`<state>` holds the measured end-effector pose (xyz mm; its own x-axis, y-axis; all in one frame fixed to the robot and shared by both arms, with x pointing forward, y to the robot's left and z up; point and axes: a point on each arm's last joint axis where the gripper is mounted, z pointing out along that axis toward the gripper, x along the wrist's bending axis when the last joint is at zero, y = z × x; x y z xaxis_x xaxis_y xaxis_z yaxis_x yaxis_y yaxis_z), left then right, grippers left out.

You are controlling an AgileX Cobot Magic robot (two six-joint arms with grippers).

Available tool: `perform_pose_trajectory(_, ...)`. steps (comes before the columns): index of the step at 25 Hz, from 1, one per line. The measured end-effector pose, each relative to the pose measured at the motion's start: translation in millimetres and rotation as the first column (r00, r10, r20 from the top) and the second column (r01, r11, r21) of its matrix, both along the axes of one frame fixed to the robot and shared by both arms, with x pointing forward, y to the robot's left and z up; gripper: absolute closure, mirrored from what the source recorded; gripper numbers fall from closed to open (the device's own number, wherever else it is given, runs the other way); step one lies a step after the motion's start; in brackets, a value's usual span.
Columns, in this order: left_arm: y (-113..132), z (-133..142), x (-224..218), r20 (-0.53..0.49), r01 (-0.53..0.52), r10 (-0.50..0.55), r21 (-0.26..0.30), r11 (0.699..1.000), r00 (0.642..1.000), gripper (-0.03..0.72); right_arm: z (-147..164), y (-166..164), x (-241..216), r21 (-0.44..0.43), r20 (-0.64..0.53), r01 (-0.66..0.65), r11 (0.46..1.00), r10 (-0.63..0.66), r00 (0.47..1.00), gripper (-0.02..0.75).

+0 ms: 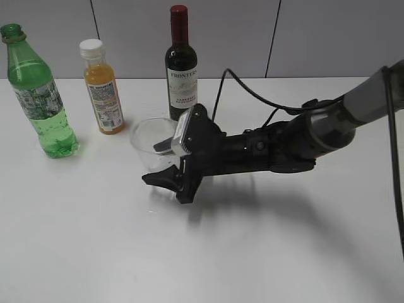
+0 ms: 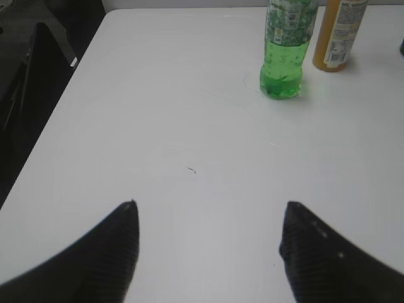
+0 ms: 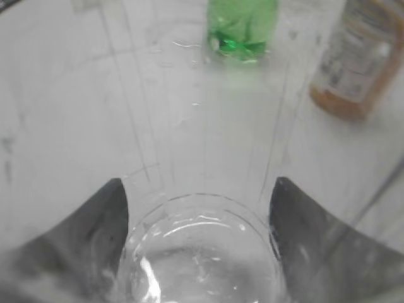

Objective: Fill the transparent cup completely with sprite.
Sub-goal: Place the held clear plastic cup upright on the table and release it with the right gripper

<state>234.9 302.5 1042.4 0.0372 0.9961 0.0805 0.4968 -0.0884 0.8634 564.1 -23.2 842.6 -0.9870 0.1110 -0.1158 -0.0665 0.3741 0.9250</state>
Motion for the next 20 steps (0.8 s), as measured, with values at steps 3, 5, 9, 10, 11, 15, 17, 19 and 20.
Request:
perform_pose_trajectory(3, 0, 0, 0, 0.000, 0.000, 0.000, 0.000, 1.000, 1.000, 0.146, -5, 9, -4, -0.010, -0.013, -0.036, 0.999, 0.036, 0.999, 0.218)
perform_pose_trajectory(5, 0, 0, 0, 0.000, 0.000, 0.000, 0.000, 1.000, 1.000, 0.146, -9, 10, -5, -0.017, -0.018, -0.043, 0.999, 0.043, 0.999, 0.218)
perform_pose_trajectory(9, 0, 0, 0, 0.000, 0.000, 0.000, 0.000, 1.000, 1.000, 0.146, -13, 8, -4, -0.052, -0.020, -0.029, 0.998, 0.028, 0.999, 0.218)
perform_pose_trajectory(10, 0, 0, 0, 0.000, 0.000, 0.000, 0.000, 1.000, 1.000, 0.146, -13, 8, -4, -0.053, -0.020, -0.028, 0.998, 0.027, 0.999, 0.218)
perform_pose_trajectory(11, 0, 0, 0, 0.000, 0.000, 0.000, 0.000, 1.000, 1.000, 0.146, -14, 8, -4, -0.058, -0.020, -0.026, 0.998, 0.025, 0.999, 0.218)
perform_pose_trajectory(15, 0, 0, 0, 0.000, 0.000, 0.000, 0.000, 1.000, 1.000, 0.146, -17, 7, -4, -0.070, -0.025, -0.021, 0.997, 0.019, 0.999, 0.192)
perform_pose_trajectory(17, 0, 0, 0, 0.000, 0.000, 0.000, 0.000, 1.000, 1.000, 0.146, -18, 7, -3, -0.079, -0.029, -0.010, 0.997, 0.008, 1.000, 0.151)
perform_pose_trajectory(19, 0, 0, 0, 0.000, 0.000, 0.000, 0.000, 1.000, 1.000, 0.146, -19, 7, -1, -0.086, -0.029, 0.001, 0.996, -0.004, 1.000, 0.120)
perform_pose_trajectory(20, 0, 0, 0, 0.000, 0.000, 0.000, 0.000, 1.000, 1.000, 0.146, -19, 7, -1, -0.087, -0.031, 0.006, 0.996, -0.009, 0.999, 0.111)
